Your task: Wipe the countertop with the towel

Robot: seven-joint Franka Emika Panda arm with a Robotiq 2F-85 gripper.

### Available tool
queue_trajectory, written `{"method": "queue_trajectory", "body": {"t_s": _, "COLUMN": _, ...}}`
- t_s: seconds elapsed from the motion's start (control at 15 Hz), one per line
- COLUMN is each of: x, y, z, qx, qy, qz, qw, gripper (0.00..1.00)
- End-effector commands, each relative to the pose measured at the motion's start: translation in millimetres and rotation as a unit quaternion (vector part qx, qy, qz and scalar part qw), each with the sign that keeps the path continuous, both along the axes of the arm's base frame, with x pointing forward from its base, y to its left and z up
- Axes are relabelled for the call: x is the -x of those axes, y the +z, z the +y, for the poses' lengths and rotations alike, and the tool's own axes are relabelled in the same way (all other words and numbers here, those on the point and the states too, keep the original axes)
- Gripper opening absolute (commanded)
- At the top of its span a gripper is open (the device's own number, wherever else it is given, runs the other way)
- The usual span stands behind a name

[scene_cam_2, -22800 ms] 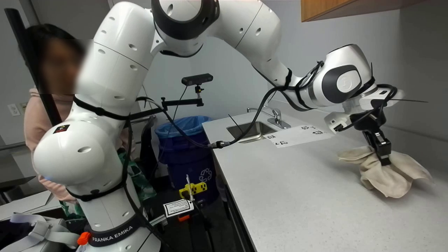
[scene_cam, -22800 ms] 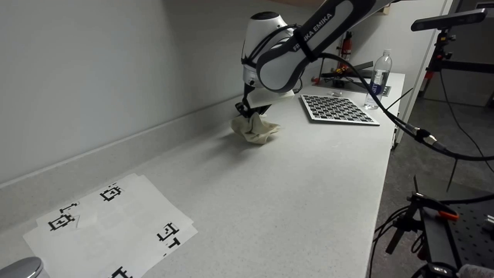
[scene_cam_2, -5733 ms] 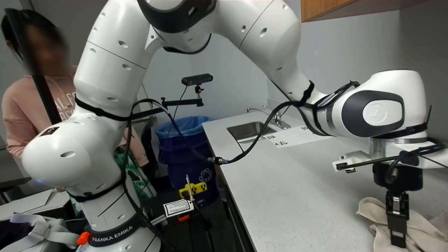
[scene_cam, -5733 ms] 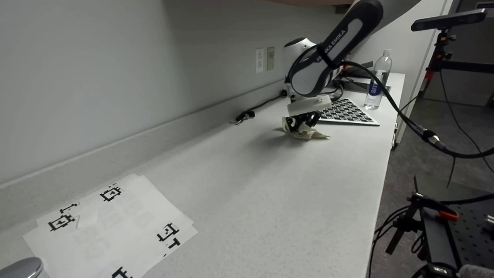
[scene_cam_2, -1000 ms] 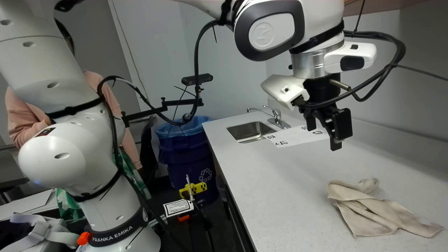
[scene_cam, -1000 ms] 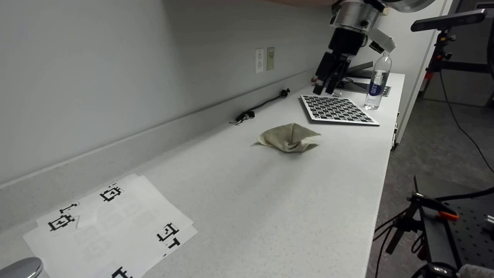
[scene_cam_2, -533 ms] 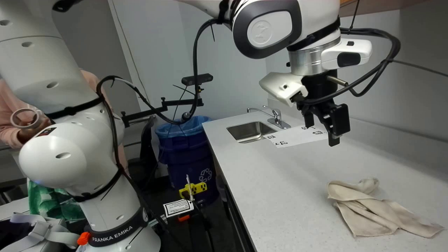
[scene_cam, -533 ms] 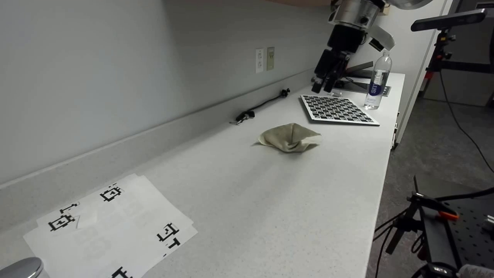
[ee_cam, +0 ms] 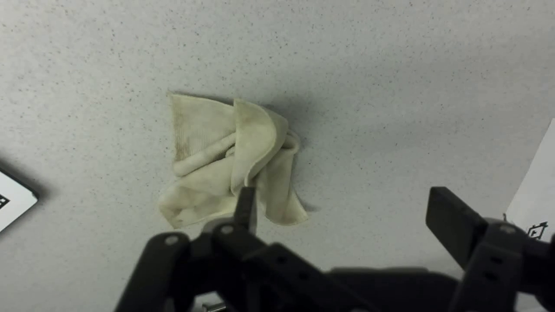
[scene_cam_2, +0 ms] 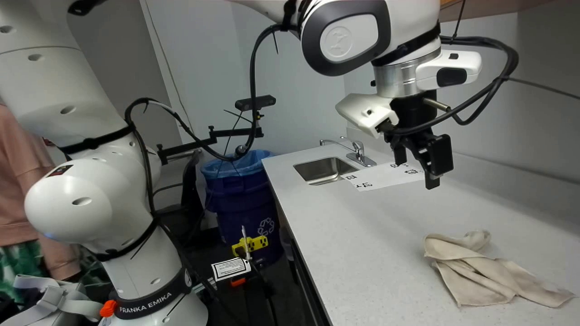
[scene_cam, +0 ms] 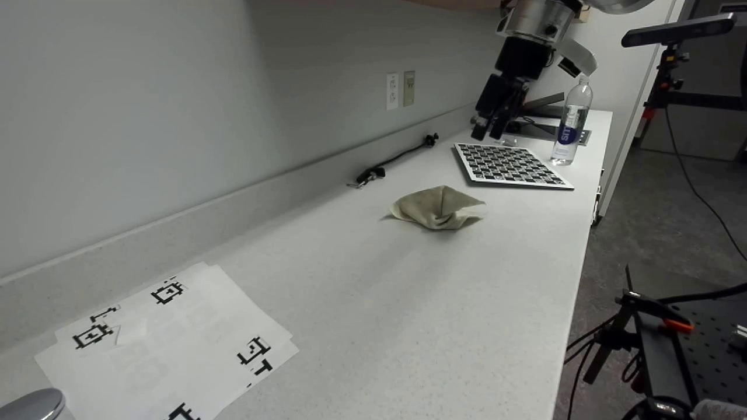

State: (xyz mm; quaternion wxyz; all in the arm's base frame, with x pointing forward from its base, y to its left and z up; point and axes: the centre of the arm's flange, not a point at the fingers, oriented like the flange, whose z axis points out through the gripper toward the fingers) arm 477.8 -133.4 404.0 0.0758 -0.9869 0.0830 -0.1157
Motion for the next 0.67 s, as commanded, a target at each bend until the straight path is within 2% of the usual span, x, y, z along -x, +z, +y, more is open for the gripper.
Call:
{"method": "queue_trajectory", "body": {"t_s": 0.0, "x": 0.0, "y": 0.0, "z": 0.0, "qx": 0.0, "qy": 0.0, "qz": 0.0, "qw": 1.0, "gripper": 1.0}}
{"method": "queue_trajectory", "body": {"t_s": 0.6, "x": 0.0, "y": 0.0, "z": 0.0, "qx": 0.0, "qy": 0.0, "qz": 0.0, "qw": 1.0, "gripper": 1.0}}
